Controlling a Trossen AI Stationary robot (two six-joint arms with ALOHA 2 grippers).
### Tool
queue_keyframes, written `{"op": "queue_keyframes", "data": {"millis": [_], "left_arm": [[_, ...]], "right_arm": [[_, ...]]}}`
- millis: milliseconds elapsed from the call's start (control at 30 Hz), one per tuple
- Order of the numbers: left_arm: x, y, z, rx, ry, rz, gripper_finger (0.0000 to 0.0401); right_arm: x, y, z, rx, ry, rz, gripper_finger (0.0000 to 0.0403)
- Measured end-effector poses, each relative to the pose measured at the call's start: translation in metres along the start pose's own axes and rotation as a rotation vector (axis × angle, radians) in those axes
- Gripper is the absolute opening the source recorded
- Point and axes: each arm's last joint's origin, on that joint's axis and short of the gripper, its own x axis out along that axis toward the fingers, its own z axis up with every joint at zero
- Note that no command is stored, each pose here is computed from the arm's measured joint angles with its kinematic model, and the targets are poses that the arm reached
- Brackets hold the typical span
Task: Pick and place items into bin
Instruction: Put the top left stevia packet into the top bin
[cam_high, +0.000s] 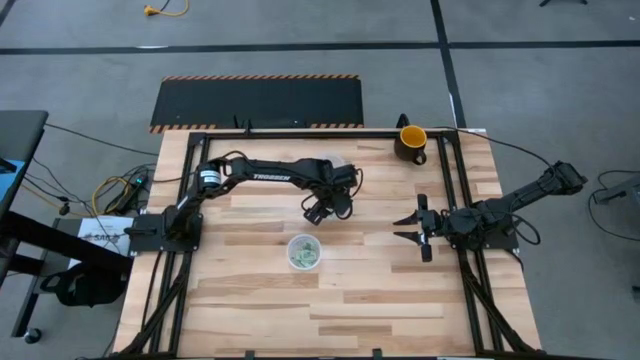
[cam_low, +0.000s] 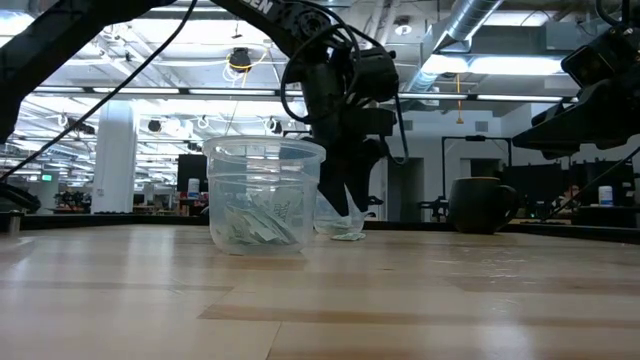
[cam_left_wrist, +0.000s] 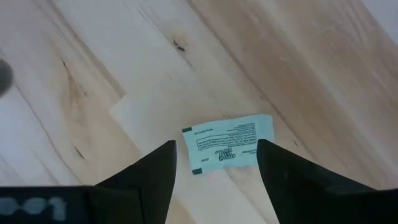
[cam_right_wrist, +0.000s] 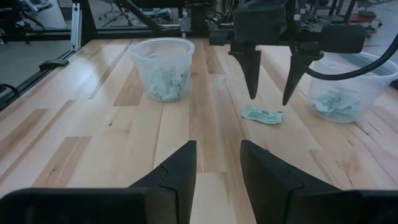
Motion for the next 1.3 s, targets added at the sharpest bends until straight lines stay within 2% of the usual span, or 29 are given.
{"op": "queue_keyframes", "data": {"millis": [500, 800, 1200, 1300], "left_arm": [[0.006, 0.000, 0.000, 0.016, 0.020, 0.019, 0.0213], [0.028, -0.003, -0.003, 0.010, 0.029, -0.049, 0.0213], [0.031, 0.000, -0.009, -0.014, 0.020, -0.061, 0.0213], [0.030, 0.000, -0.009, -0.013, 0.024, -0.062, 0.0203]], "right_arm": [[0.000, 0.000, 0.000, 0.000, 0.000, 0.000, 0.0118], [0.000, 0.000, 0.000, 0.000, 0.000, 0.000, 0.0118], [0.000, 0.000, 0.000, 0.000, 0.001, 0.000, 0.0118], [0.000, 0.000, 0.000, 0.000, 0.001, 0.000, 0.0118]]}}
